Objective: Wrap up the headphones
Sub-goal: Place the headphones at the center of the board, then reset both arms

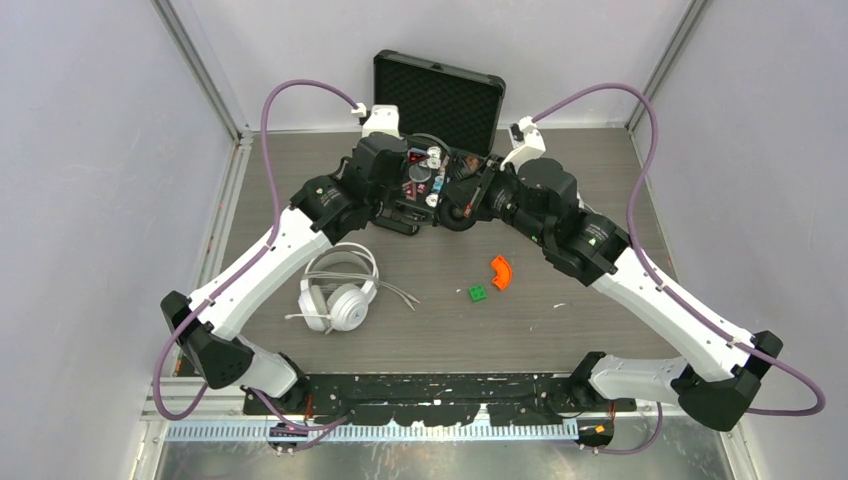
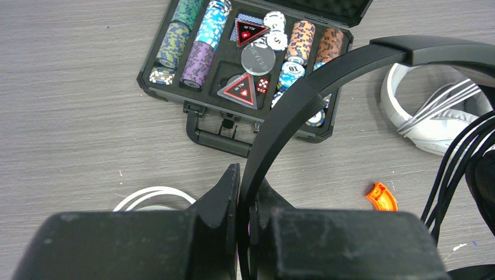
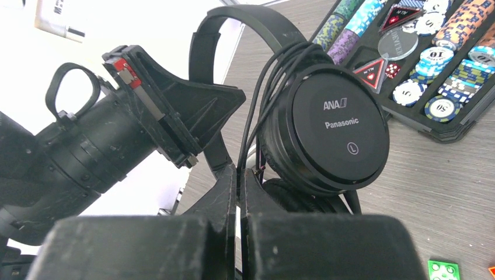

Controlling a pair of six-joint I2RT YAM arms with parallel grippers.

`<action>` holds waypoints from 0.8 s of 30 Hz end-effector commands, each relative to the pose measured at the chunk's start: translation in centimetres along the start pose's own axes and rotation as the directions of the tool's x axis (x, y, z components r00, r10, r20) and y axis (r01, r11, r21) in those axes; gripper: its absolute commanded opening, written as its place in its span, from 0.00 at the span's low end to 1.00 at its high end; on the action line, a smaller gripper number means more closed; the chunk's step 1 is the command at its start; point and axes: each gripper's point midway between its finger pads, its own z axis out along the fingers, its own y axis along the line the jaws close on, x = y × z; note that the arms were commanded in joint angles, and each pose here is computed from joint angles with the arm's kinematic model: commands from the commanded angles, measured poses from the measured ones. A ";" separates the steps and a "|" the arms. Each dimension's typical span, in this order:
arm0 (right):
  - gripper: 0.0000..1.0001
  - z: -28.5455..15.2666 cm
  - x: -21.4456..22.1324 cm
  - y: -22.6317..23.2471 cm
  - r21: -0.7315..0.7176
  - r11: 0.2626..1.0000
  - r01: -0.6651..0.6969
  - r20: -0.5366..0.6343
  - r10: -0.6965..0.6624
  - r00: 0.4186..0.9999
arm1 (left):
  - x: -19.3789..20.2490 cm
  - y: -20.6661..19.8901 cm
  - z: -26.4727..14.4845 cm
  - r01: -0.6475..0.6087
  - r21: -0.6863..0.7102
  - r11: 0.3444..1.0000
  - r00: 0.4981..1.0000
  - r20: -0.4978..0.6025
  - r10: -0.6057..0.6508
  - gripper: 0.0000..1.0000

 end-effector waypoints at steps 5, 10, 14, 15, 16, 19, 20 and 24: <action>0.01 1.1 0.9 -0.6 0.000 1.000 -0.018 0.013 0.018 1.000 | -3.3 -0.7 -1.2 0.098 0.040 0.994 0.992 0.078 -0.101 0.00; 0.01 1.5 1.3 -2.1 0.048 0.999 0.021 0.024 -0.022 0.999 | -3.4 -1.3 -1.5 0.120 0.080 0.990 0.989 0.073 -0.126 0.00; 0.05 1.2 0.9 -2.6 0.082 0.995 0.058 0.029 -0.060 0.998 | -3.5 -1.3 -1.6 0.121 0.079 0.989 0.989 0.075 -0.127 0.00; 0.06 1.0 0.7 -2.6 0.087 0.994 0.065 0.036 -0.069 0.997 | -3.4 -1.2 -1.6 0.117 0.076 0.990 0.990 0.073 -0.123 0.00; 0.08 0.8 0.5 -2.7 0.093 0.993 0.073 0.041 -0.077 0.996 | -3.3 -1.2 -1.5 0.115 0.073 0.991 0.990 0.069 -0.120 0.00; 0.13 0.1 -0.1 -2.6 0.096 0.992 0.081 0.058 -0.087 0.995 | -2.9 -1.0 -1.3 0.105 0.061 0.993 0.992 0.064 -0.109 0.00; 0.14 -0.1 -0.3 -2.5 0.092 0.992 0.081 0.065 -0.088 0.994 | -2.8 -1.0 -1.2 0.102 0.057 0.993 0.993 0.062 -0.105 0.00; 0.18 -0.9 -0.9 -1.6 0.054 0.996 0.075 0.084 -0.080 0.993 | -2.6 -0.8 -1.0 0.091 0.049 0.995 0.994 0.061 -0.094 0.00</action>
